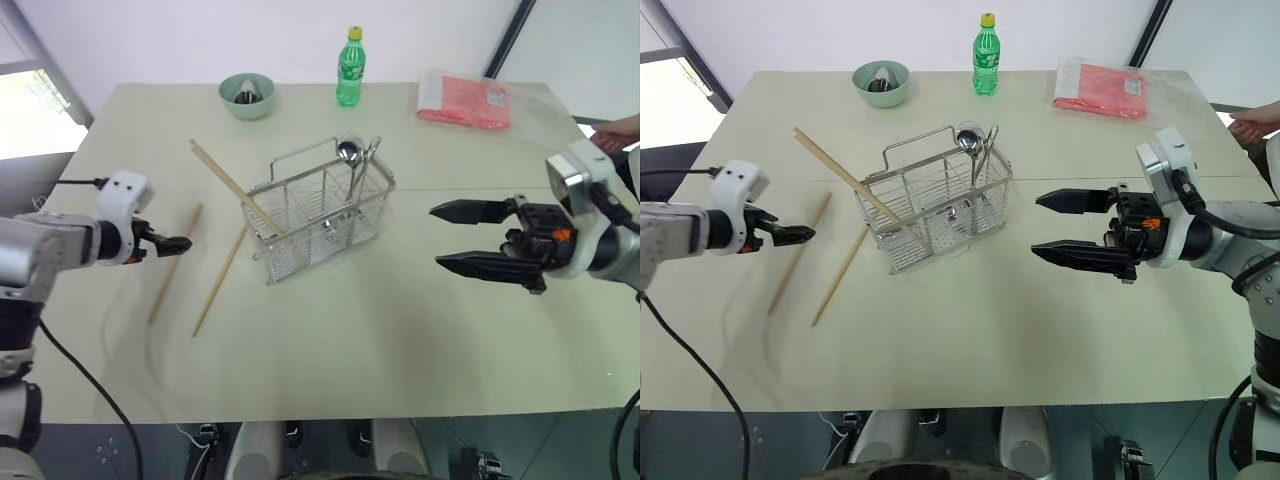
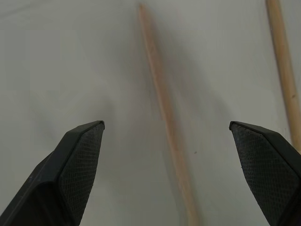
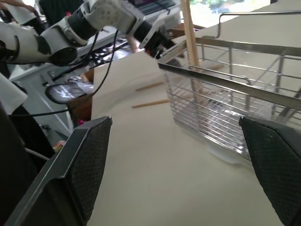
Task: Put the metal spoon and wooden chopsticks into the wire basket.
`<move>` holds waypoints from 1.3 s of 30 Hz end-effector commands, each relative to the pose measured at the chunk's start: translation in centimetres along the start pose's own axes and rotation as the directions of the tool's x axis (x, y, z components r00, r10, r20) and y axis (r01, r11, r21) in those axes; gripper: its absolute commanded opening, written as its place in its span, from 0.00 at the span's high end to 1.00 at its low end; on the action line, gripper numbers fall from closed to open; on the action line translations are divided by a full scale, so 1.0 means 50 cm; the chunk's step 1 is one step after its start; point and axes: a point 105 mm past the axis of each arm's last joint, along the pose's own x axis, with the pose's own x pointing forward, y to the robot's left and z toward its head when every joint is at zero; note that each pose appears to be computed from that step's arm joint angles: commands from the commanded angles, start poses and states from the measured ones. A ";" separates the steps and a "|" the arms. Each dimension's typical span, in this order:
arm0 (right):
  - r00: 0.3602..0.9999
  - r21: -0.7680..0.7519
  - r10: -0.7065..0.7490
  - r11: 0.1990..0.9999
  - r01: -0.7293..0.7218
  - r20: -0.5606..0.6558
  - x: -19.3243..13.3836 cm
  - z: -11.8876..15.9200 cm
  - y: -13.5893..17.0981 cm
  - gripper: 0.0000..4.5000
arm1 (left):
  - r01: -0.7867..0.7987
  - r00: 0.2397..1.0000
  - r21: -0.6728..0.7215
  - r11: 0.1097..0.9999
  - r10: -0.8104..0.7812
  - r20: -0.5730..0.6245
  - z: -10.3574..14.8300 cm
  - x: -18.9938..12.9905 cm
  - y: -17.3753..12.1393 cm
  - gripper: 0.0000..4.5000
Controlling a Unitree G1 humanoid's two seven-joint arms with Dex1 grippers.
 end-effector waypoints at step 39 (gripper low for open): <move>0.988 0.012 -0.127 0.992 0.127 0.092 -0.020 0.033 -0.003 0.00 | 0.456 0.183 -0.177 0.872 0.103 0.978 0.371 -0.307 0.002 0.98</move>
